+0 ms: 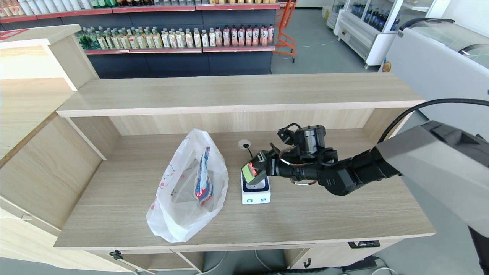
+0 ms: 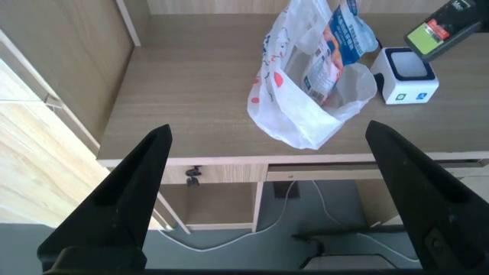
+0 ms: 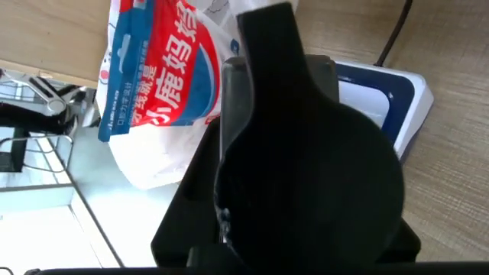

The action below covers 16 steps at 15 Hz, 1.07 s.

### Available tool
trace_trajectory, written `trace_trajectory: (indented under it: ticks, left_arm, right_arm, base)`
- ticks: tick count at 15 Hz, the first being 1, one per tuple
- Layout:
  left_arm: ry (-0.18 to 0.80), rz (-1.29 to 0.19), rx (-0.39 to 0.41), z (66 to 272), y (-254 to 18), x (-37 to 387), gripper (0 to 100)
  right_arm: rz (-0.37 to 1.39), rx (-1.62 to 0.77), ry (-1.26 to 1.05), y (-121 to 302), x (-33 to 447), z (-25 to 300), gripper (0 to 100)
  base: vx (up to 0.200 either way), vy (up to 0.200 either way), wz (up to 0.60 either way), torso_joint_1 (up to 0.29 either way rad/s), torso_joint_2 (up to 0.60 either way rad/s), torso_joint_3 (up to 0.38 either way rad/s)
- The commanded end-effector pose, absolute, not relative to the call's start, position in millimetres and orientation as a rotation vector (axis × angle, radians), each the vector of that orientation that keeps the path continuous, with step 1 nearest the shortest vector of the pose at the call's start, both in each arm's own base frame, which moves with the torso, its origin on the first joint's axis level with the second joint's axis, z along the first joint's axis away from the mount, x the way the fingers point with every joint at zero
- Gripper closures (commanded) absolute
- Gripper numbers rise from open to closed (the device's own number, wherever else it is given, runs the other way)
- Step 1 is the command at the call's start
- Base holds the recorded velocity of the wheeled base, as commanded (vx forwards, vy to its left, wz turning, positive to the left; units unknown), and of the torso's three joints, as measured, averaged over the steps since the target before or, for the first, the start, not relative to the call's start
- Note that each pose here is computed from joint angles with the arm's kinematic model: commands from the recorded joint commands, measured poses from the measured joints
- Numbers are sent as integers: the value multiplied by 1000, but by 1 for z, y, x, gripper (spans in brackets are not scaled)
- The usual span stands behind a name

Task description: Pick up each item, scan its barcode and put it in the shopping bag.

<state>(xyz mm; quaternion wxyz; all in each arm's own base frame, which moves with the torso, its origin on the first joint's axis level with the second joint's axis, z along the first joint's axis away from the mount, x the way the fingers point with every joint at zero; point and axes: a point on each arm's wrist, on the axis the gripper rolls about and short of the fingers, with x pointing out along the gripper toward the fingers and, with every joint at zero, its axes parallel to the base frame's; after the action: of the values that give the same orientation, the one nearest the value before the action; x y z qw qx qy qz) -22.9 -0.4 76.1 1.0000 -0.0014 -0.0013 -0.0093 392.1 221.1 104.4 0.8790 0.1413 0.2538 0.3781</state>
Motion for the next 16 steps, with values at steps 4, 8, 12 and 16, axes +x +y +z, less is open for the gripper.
trace_trajectory:
  ticks: [4, 8, 12, 16]
  left_arm:
    - [-3, -18, -3, 76, 0, -23, 0]
    - [-3, -20, -5, 76, 0, -23, 0]
    - [-3, -18, -3, 76, 0, -23, 0]
    - [-3, -18, -3, 76, 0, -23, 0]
  right_arm:
    - [782, 146, 448, 162, 346, 127, 100]
    - [777, 70, 368, 139, 327, 126, 100]
    - [792, 101, 355, 138, 323, 136, 100]
    - [791, 101, 348, 139, 325, 137, 100]
  base:
    - [0, 0, 0, 0, 0, 0]
    - [0, 0, 0, 0, 0, 0]
    - [0, 200, 0, 2, 2, 4]
    - [0, 200, 0, 7, 4, 4]
